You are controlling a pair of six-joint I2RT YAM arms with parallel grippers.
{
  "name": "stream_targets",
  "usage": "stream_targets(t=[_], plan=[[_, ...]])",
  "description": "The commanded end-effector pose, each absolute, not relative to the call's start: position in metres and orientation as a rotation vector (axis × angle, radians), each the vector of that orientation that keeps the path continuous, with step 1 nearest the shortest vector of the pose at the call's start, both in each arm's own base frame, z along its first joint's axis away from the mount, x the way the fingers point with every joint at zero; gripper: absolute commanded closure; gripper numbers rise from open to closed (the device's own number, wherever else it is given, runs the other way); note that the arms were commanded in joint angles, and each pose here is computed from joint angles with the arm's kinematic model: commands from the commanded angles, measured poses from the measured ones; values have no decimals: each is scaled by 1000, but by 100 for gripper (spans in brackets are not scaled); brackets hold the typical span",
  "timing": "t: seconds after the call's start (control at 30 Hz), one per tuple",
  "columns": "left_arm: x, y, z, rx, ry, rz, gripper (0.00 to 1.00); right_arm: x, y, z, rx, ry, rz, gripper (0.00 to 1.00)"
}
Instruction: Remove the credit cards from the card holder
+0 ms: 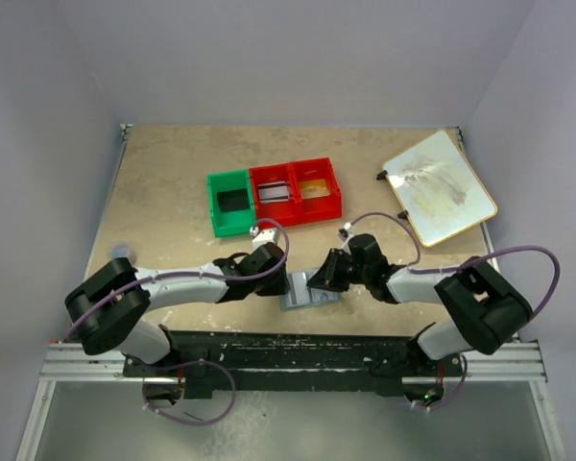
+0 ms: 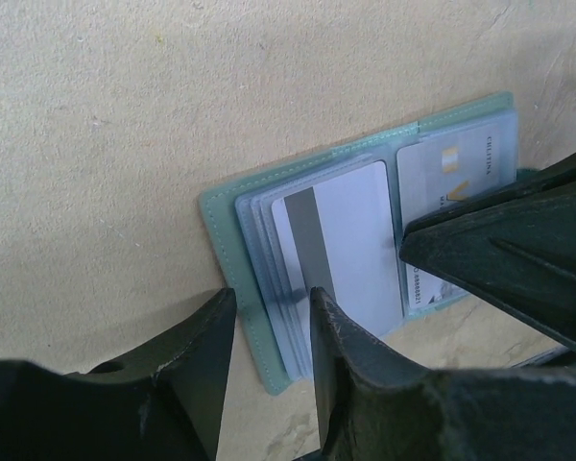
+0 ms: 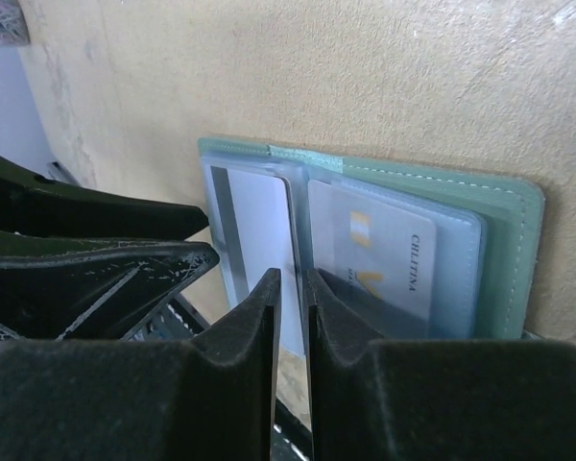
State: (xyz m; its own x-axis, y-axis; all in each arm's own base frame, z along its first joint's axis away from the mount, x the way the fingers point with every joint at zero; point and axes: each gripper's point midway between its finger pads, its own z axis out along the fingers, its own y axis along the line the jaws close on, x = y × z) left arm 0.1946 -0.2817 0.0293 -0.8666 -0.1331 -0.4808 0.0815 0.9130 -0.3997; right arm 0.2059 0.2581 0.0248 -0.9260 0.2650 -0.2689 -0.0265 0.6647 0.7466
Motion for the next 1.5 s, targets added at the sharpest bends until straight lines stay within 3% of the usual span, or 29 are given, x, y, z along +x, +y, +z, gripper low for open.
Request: stream_targets(t=[0.0,0.27,0.57,0.77,1.13,1.23,1.47], plan=[[202,-297,51,7,2501,-622,66,204,268,28,144,2493,1231,82],[205,-309,58,50,2491,-650,66,201,268,20,200,2504,1260,83],[204,-293,50,60,2497,-522,88,202,266,24,239,2488,1257,77],[197,-300,28,115,2552,-498,100,201,269,28,232,2474,1295,79],[186,-294,7,155,2592,-417,100,203,275,33,237,2424,1369,84],[184,-299,9,166,2587,-443,100,205,279,31,250,2444,1373,80],[184,-298,10,157,2578,-422,100,213,269,25,293,2470,1234,100]])
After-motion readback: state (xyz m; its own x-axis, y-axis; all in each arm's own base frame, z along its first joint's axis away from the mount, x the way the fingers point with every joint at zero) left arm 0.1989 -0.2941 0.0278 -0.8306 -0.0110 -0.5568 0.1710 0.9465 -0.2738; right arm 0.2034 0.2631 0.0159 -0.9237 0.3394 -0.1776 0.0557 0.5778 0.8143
